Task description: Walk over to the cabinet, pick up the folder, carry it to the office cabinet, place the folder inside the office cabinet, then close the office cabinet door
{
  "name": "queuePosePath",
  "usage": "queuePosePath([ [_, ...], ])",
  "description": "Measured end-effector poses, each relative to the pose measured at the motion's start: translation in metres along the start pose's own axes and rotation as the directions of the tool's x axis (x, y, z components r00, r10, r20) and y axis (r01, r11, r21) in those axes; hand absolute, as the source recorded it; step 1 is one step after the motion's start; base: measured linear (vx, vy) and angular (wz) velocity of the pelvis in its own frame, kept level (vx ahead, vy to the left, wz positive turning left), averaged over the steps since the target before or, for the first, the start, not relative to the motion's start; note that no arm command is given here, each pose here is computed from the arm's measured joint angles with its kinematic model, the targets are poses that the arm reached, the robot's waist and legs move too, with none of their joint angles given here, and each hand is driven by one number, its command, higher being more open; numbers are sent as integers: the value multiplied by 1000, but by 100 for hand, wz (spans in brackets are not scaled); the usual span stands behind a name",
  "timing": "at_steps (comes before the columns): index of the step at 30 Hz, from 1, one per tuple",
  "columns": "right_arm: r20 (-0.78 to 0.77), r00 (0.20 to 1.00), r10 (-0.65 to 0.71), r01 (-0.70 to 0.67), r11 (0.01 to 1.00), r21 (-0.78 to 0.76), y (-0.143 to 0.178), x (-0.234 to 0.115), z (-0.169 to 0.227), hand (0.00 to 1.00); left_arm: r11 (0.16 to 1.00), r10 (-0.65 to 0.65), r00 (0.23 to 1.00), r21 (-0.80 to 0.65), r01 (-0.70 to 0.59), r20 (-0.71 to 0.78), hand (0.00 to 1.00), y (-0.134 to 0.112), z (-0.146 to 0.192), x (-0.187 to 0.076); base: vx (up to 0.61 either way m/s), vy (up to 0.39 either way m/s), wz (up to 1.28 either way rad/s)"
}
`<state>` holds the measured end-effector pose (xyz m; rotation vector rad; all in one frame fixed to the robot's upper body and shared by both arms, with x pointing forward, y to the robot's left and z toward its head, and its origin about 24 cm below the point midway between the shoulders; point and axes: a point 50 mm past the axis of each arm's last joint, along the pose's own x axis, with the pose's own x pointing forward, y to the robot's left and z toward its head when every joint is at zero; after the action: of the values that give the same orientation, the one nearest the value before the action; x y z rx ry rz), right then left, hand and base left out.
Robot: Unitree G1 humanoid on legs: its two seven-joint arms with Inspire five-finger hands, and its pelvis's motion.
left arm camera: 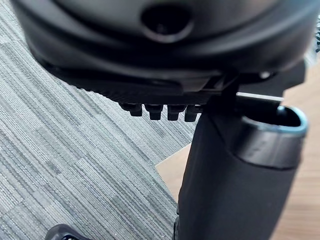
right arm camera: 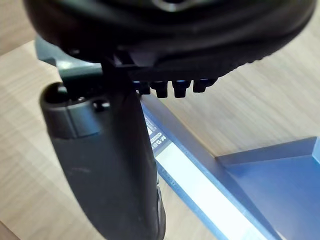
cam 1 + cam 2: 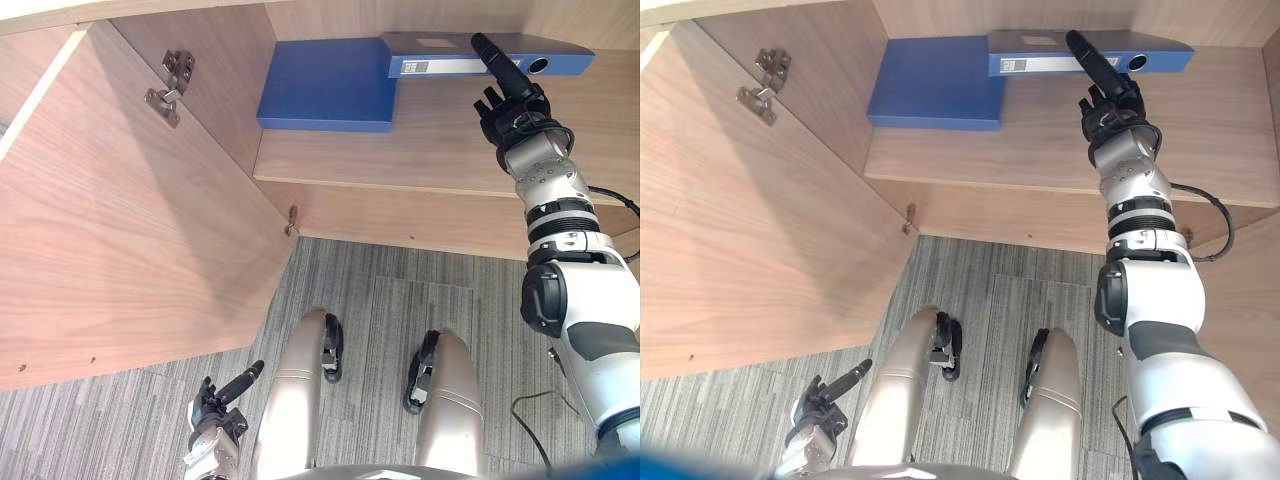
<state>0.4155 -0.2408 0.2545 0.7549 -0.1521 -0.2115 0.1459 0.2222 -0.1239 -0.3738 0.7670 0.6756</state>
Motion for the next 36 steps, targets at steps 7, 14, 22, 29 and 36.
queuePosePath([
  [7,-11,1000,-6,3,979,-205,-11,0,-8,100,998,-52,998,39,51,25,100,-7,5,-2,0,0,0],
  [14,-213,976,52,-182,733,-656,-54,-8,-34,100,971,-181,977,175,160,110,100,-14,22,-11,2,-4,-1],
  [22,-90,995,-31,47,982,183,-106,-26,-64,100,963,-185,978,216,161,94,100,-12,15,-14,48,-26,-5],
  [29,-172,985,3,-48,966,-255,-105,-29,-78,100,964,-169,985,217,156,42,100,-11,2,-12,29,-14,-7],
  [36,-365,919,147,-392,251,-885,-59,-30,-89,100,957,-148,988,245,156,-49,100,-2,-17,-10,10,0,-13],
])
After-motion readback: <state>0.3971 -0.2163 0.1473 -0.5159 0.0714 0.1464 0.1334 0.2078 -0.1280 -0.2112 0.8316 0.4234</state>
